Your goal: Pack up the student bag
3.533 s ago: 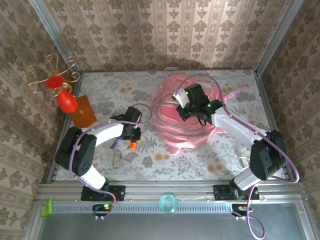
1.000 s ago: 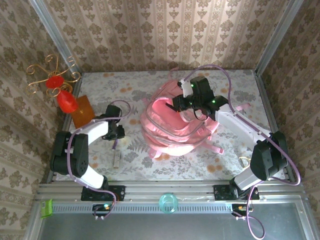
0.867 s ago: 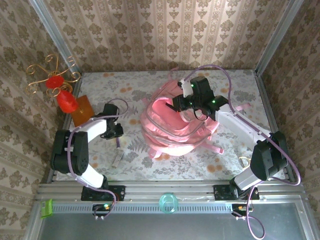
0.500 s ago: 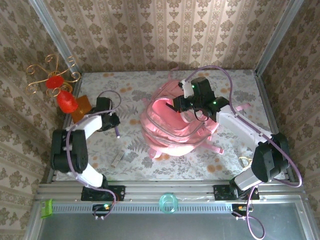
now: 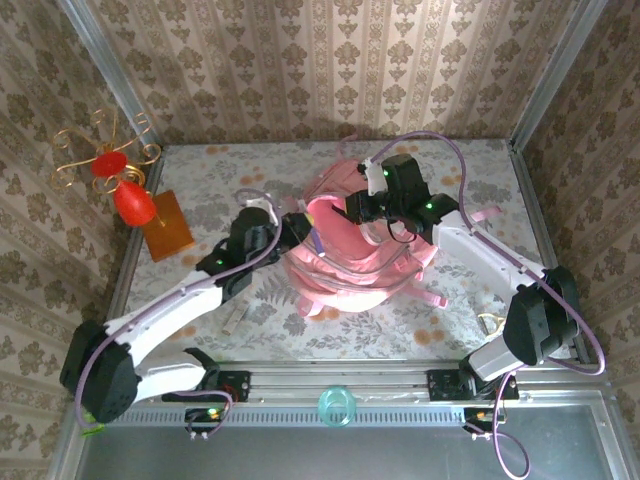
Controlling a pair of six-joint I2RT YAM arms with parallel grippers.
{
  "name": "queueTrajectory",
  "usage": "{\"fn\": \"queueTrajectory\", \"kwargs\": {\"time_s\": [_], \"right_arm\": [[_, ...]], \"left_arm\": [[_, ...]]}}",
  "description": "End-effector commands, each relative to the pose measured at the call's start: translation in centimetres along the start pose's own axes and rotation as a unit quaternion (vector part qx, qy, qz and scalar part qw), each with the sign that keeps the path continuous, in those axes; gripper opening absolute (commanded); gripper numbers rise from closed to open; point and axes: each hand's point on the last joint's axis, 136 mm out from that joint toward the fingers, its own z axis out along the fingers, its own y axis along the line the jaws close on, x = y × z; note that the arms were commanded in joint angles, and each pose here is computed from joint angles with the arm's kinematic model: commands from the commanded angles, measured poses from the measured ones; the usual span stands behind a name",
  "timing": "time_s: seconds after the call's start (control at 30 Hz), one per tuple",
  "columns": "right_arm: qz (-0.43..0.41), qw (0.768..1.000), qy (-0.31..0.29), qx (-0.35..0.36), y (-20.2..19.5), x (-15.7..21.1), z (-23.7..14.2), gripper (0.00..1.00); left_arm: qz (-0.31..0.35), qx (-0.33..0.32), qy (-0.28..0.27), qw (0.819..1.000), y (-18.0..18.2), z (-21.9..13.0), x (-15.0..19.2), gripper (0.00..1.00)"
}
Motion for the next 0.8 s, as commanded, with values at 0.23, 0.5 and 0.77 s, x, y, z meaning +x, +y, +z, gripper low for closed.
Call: {"fn": "queueTrajectory", "kwargs": {"time_s": [0.23,0.5,0.77], "right_arm": [[-0.014,0.995,-0.089,-0.039,3.2,-5.6,-2.8,0.00],[-0.028,0.995,-0.091,-0.030,3.2,-6.0,-3.1,0.00],[-0.049,0.996,-0.072,-0.002,2.0,-4.8,-2.5,0.00]], "left_arm": [[-0.075,0.034,-0.058,0.995,-2.9,6.0,-2.3,0.14],[-0.045,0.009,-0.042,0.998,-1.6,6.1,-0.6,0.49],[0.146,-0.138,0.023,0.979,3.7,-2.7,0.5,0.60]]}}
